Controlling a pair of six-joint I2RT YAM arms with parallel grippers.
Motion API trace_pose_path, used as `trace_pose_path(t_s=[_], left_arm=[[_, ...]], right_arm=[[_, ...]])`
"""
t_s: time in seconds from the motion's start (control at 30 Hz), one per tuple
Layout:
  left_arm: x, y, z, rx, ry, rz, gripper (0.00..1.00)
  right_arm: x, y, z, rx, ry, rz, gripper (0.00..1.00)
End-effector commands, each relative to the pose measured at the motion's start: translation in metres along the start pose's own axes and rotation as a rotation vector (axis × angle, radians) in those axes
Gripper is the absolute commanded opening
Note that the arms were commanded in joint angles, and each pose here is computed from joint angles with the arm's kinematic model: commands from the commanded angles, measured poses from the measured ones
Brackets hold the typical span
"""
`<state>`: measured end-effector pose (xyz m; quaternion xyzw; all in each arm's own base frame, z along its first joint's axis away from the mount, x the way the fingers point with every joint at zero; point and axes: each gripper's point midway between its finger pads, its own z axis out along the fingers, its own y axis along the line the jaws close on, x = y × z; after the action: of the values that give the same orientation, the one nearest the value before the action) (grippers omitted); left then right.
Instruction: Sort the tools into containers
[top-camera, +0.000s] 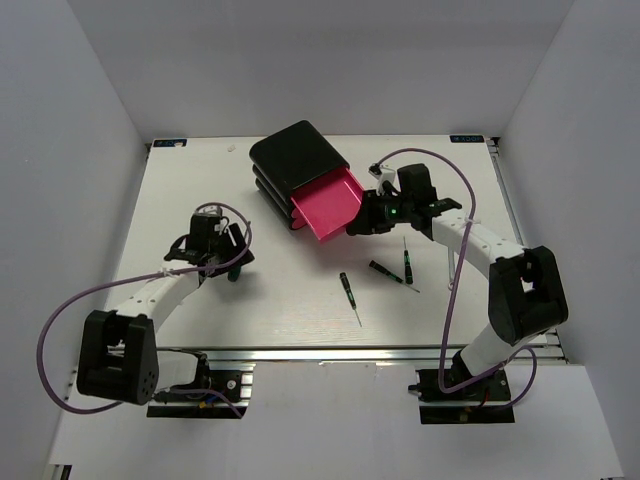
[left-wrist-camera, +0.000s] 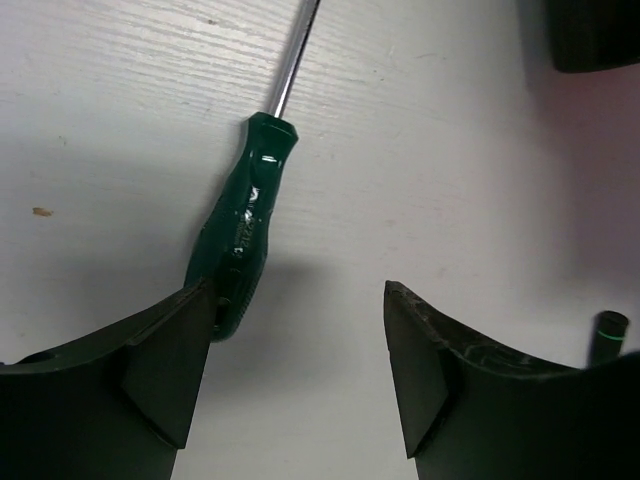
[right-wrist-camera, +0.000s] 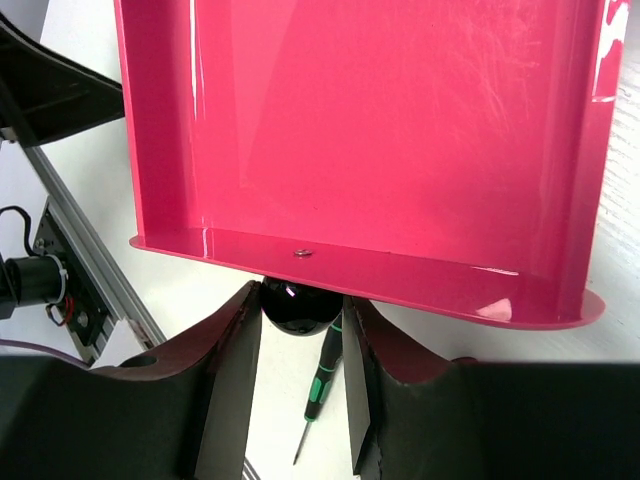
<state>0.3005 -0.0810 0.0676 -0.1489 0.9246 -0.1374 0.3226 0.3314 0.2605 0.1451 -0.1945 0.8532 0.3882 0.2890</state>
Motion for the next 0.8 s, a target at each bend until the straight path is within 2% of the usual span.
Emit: trace_pose_path(t_s=[0.0,0.13,0.3,0.4,0.53,0.57,0.63,0.67,0.77], left_arm=[[-0.007,0.007,0.005,-0.061,-0.029,0.056,0.77],[-0.004,0.006,0.018,-0.099,-0.004,0.111,0.76],[-0.007,0.020,0.030,-0.252,-0.001,0.167,0.74],[-0.007,0.023,0.038,-0.285,0.018,0.177,0.69],[-0.002,0.028,0.045,-0.312,0.051,0.185,0.45],[-0.002,0.028,0.045,-0.315,0.054,0.187,0.32],[-0.001,0.026,0.042,-0.317,0.051,0.188,0.22],[-0.005,0.022,0.037,-0.303,0.036,0.188,0.13],[-0.013,0.001,0.021,-0.232,0.013,0.200,0.03]], right_arm=[[-0.006,-0.007,-0.008,0.038,-0.020,-0.016,0.25],[-0.005,-0.009,-0.010,0.046,-0.010,-0.030,0.52],[-0.003,-0.007,-0.013,0.042,-0.004,-0.053,0.57],[-0.005,-0.006,-0.016,0.046,-0.011,-0.069,0.57],[-0.009,-0.005,-0.021,0.057,-0.025,-0.105,0.58],[-0.010,-0.006,-0.023,0.060,-0.028,-0.124,0.58],[-0.012,-0.005,-0.027,0.064,-0.040,-0.148,0.59],[-0.013,-0.005,-0.030,0.066,-0.043,-0.157,0.59],[-0.015,-0.005,-0.038,0.073,-0.049,-0.194,0.60]])
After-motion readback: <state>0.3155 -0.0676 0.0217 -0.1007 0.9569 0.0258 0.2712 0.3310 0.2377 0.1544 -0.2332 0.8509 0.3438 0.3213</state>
